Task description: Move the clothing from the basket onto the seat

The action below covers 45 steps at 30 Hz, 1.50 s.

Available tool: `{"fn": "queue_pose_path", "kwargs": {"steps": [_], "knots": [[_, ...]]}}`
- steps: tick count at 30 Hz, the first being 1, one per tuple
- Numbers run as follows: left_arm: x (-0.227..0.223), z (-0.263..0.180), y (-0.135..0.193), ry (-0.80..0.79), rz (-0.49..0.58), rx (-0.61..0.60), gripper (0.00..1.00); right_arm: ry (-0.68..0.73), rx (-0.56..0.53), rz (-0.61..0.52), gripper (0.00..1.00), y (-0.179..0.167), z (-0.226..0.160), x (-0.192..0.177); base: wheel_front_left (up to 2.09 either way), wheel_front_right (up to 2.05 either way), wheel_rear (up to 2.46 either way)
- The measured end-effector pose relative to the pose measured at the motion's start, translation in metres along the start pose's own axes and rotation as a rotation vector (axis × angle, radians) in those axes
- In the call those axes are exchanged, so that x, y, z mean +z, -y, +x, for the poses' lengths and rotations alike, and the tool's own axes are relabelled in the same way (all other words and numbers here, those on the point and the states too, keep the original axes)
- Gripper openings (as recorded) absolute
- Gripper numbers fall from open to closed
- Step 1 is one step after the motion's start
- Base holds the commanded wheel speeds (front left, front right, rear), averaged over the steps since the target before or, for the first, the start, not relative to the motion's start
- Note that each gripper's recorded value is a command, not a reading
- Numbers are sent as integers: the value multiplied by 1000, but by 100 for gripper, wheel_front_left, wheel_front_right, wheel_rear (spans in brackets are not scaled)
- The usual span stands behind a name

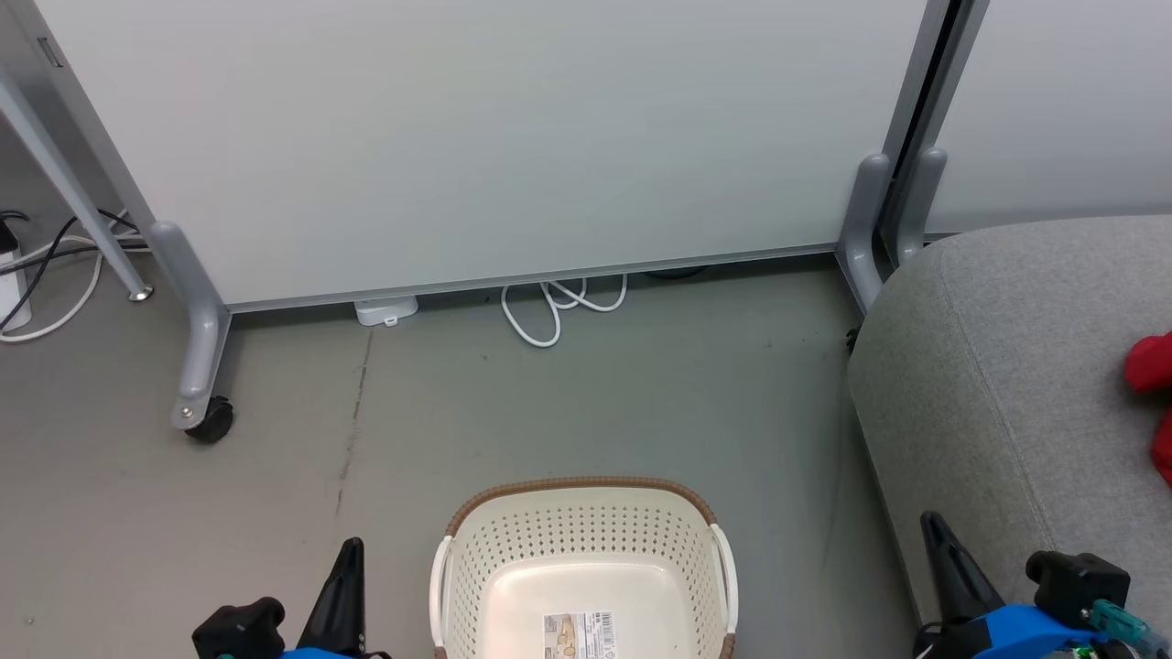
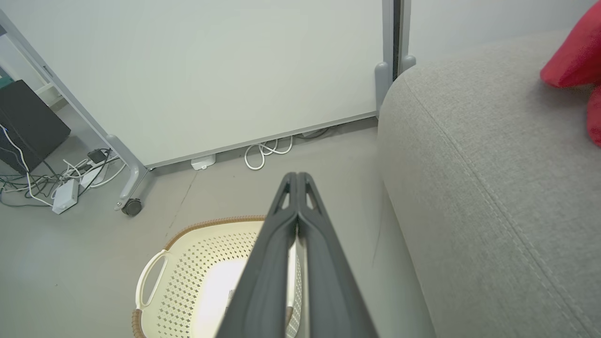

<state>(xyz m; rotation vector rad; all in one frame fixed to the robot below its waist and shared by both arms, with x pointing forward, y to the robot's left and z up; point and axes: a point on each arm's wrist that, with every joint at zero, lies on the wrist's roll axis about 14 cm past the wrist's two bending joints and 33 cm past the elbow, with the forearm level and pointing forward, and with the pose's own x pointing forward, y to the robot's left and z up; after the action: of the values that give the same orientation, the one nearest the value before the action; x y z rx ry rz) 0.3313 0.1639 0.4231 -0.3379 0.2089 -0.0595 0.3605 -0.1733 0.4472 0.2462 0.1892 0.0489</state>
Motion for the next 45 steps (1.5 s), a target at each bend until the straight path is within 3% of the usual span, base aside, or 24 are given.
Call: {"fn": "queue_pose_path", "kwargs": {"steps": [19,45], "knots": [[19,9,-10,39,-304,58,0,27,-29,331,0,6,2,9,0,0,0],[44,20,-15,93,-634,59,0,71,-17,682,0,8,8,26,0,0,0]]}}
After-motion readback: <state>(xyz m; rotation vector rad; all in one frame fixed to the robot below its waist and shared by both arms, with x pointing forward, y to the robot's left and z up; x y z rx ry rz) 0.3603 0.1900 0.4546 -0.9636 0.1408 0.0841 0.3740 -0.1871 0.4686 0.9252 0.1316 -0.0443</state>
